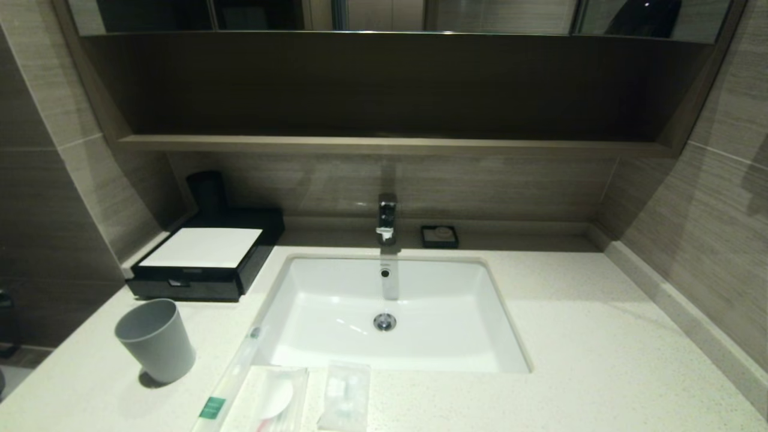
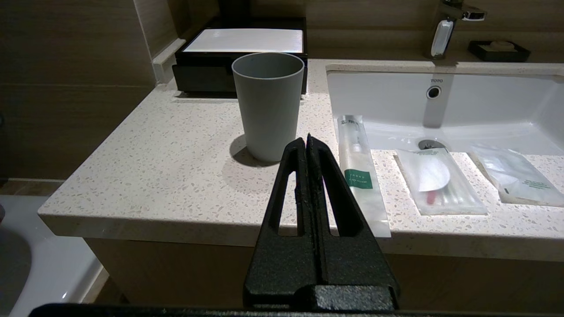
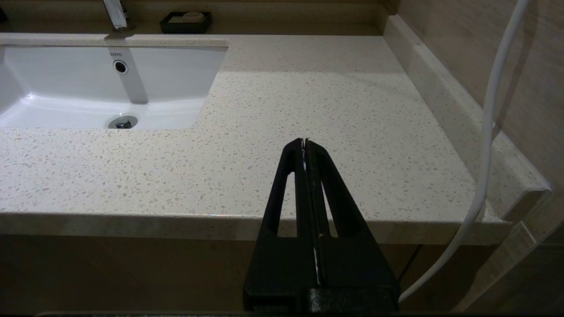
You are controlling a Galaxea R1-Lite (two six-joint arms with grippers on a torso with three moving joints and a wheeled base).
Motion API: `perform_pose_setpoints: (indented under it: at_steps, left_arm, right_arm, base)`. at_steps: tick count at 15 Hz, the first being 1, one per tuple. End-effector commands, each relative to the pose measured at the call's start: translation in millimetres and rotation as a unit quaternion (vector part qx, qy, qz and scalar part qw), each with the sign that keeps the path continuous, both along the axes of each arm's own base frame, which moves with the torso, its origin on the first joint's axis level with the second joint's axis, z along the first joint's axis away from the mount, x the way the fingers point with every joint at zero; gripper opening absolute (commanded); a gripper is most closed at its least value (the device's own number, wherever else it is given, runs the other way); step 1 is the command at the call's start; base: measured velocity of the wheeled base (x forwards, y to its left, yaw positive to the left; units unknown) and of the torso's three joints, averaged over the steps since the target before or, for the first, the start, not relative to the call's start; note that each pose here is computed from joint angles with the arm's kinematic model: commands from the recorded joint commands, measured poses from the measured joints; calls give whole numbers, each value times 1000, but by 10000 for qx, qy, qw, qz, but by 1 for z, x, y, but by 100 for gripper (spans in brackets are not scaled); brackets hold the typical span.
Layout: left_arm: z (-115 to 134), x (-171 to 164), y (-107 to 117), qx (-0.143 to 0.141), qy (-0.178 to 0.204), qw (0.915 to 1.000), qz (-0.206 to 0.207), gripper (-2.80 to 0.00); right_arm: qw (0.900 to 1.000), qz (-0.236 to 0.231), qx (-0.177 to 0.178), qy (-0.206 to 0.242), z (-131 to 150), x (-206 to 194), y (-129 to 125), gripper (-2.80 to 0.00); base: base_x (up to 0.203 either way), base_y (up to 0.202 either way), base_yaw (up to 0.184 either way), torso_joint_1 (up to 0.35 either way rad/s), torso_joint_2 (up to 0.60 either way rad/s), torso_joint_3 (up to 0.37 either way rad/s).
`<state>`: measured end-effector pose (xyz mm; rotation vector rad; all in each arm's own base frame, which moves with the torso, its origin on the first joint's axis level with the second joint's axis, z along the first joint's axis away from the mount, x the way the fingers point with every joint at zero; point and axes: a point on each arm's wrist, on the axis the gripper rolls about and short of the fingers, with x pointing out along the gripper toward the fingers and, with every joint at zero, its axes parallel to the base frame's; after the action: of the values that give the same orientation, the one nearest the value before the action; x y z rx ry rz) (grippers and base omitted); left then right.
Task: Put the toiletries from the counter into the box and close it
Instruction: Pick up the cup
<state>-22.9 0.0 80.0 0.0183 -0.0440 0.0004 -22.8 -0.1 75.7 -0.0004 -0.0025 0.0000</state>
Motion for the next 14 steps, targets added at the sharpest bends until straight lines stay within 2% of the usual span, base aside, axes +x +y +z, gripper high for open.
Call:
perform_pose_setpoints:
  at_steps: [1,14]
  left_arm:
    - [-5,2,0,1,105,9999,0,-280]
    - [-6,2,0,24,113,9999,1,-280]
  right_arm:
    - [10000,0,-5,5,0,0,0,-280]
    - [10000,0,-2,5,0,0,0,-280]
  base:
    - [0,0,0,0,0,0]
    - [0,0,0,0,0,0]
